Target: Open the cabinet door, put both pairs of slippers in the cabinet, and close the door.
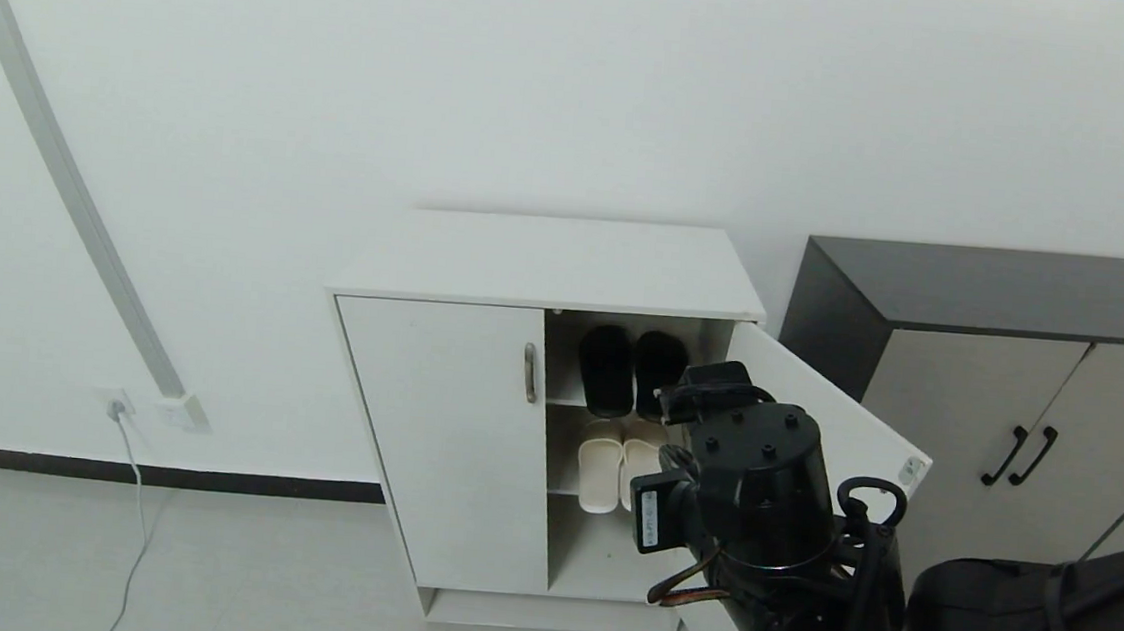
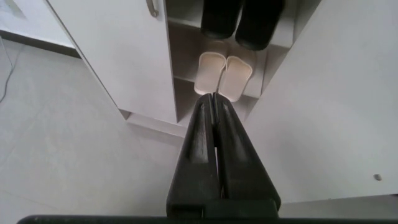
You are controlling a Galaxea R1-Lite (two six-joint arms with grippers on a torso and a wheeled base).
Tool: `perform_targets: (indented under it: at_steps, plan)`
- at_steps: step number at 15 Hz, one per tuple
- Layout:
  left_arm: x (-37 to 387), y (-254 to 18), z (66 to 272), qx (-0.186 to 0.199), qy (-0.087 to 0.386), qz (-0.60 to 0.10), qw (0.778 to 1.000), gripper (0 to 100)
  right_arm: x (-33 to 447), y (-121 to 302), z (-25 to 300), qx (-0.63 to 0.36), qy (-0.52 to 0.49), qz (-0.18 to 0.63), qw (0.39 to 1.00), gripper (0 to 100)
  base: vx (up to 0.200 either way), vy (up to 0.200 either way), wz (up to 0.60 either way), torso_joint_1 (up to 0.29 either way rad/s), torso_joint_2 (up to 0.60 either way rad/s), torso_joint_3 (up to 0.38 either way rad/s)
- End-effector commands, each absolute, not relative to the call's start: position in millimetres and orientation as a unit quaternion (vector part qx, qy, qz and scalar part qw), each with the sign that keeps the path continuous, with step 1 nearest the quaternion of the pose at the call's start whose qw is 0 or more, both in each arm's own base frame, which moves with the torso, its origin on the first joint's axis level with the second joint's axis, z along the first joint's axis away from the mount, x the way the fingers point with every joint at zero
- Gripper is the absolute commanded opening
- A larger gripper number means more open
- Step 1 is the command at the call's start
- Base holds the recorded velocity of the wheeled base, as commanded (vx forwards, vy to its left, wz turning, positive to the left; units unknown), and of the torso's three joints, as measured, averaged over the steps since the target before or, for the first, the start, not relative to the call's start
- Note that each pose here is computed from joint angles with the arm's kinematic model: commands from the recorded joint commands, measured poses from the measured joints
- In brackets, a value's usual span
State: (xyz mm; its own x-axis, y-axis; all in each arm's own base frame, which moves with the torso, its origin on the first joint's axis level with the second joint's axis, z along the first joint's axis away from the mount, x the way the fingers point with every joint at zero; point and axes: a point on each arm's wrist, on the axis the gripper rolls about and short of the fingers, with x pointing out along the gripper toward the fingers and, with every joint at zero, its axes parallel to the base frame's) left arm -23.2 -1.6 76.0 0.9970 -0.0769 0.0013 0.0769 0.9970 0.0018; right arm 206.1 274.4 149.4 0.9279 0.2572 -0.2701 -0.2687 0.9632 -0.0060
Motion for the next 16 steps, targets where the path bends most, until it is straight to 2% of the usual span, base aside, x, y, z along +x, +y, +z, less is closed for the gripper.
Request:
perform_targets:
  at_steps: [1, 8, 14, 16]
  plan:
    - [-23.1, -1.6, 76.0, 0.001, 0.000, -0.038, 0.999, 0, 205.8, 274.4, 149.2, -0.022, 0.135, 0.134, 0.981, 0, 0.000, 0.000, 0.00, 0.232, -0.56, -0.334]
    - [-23.1, -1.6, 76.0, 0.000, 0.000, -0.038, 0.999, 0, 205.2, 273.6, 147.5, -0.022, 0.135, 0.134, 0.981, 0, 0.000, 0.000, 0.00, 0.247, -0.56, -0.316]
    - [-23.1, -1.6, 76.0, 0.000, 0.000, -0.038, 0.999, 0, 205.9, 272.9, 147.3, -0.021, 0.135, 0.134, 0.981, 0, 0.000, 0.000, 0.00, 0.177, -0.38, -0.208]
    - [-23.1, -1.6, 76.0, 0.000, 0.000, -0.038, 0.999, 0, 206.0, 273.1, 147.7, -0.021, 0.134, 0.135, 0.981, 0, 0.000, 0.000, 0.00, 0.039, -0.10, -0.046]
